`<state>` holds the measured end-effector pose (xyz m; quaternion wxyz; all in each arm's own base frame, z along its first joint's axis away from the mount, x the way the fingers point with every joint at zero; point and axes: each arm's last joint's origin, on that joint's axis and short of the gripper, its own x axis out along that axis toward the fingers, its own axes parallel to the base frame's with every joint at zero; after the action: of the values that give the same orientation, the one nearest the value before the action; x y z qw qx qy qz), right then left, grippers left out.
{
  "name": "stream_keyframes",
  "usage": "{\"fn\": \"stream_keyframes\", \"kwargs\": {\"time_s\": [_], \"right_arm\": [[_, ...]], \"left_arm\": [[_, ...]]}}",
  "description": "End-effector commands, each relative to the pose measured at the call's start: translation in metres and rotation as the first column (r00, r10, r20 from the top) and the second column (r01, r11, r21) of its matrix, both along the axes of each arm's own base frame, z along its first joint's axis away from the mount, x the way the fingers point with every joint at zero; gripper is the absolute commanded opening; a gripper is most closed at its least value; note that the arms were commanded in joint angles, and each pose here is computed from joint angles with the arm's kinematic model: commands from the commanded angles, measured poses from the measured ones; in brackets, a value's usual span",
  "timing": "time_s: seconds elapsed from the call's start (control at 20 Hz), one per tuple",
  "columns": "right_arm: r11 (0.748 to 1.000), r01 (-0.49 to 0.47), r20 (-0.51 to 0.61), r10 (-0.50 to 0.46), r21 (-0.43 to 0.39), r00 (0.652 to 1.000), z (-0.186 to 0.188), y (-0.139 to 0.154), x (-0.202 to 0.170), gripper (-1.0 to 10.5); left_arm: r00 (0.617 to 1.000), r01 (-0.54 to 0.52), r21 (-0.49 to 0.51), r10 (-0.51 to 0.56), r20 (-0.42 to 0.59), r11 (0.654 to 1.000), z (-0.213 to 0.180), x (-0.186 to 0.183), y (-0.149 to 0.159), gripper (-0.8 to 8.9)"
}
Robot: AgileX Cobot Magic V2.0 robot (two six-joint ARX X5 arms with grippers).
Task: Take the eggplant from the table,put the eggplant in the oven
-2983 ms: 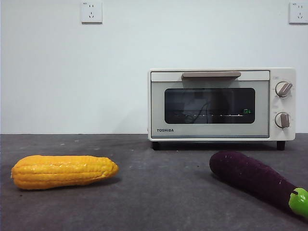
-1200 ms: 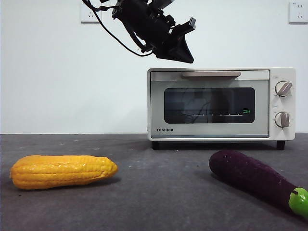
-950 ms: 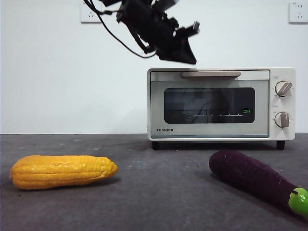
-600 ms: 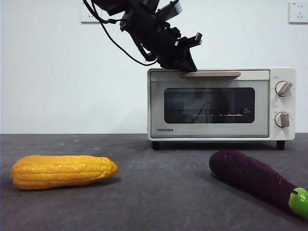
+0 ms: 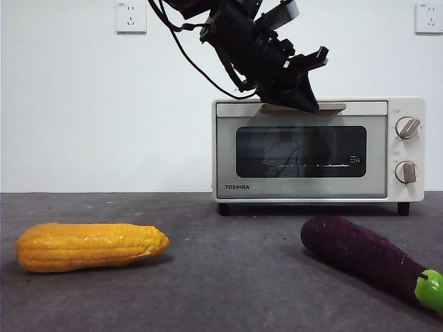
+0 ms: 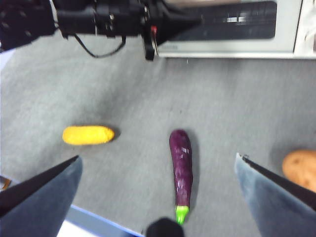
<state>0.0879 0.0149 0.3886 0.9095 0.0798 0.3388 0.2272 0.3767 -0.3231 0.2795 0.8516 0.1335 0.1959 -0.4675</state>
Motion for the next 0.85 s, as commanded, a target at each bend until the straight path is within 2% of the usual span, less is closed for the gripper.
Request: {"fn": "stream_keyframes", "kwargs": {"time_s": [0.05, 0.15, 0.4, 0.55, 0.85], "right_arm": [[1.0, -0.009, 0.016, 0.009, -0.009, 1.0, 0.001, 0.0, -0.001, 5.7], [1.0, -0.009, 0.014, 0.009, -0.009, 1.0, 0.001, 0.0, -0.001, 5.7], [1.0, -0.008, 0.017, 0.008, -0.014, 1.0, 0.001, 0.0, 0.0, 5.7], [1.0, 0.008, 0.02, -0.007, -0.027, 1.0, 0.001, -0.001, 0.0, 5.7], [1.0, 0.008, 0.017, -0.007, -0.027, 1.0, 0.001, 0.0, 0.003, 5.7]], "left_arm": [[0.999, 0.008, -0.012, -0.007, 0.032, 1.0, -0.005, 0.001, -0.005, -0.06], [0.999, 0.002, -0.061, 0.001, 0.051, 0.998, 0.001, 0.003, -0.006, -0.06], [0.992, 0.016, -0.073, -0.007, 0.128, 0.997, 0.006, 0.004, -0.007, -0.06], [0.98, -0.034, -0.116, 0.056, 0.191, 0.993, 0.013, 0.01, -0.005, -0.06], [0.979, -0.125, -0.051, 0.131, 0.156, 0.991, -0.011, 0.029, 0.008, -0.06]]}}
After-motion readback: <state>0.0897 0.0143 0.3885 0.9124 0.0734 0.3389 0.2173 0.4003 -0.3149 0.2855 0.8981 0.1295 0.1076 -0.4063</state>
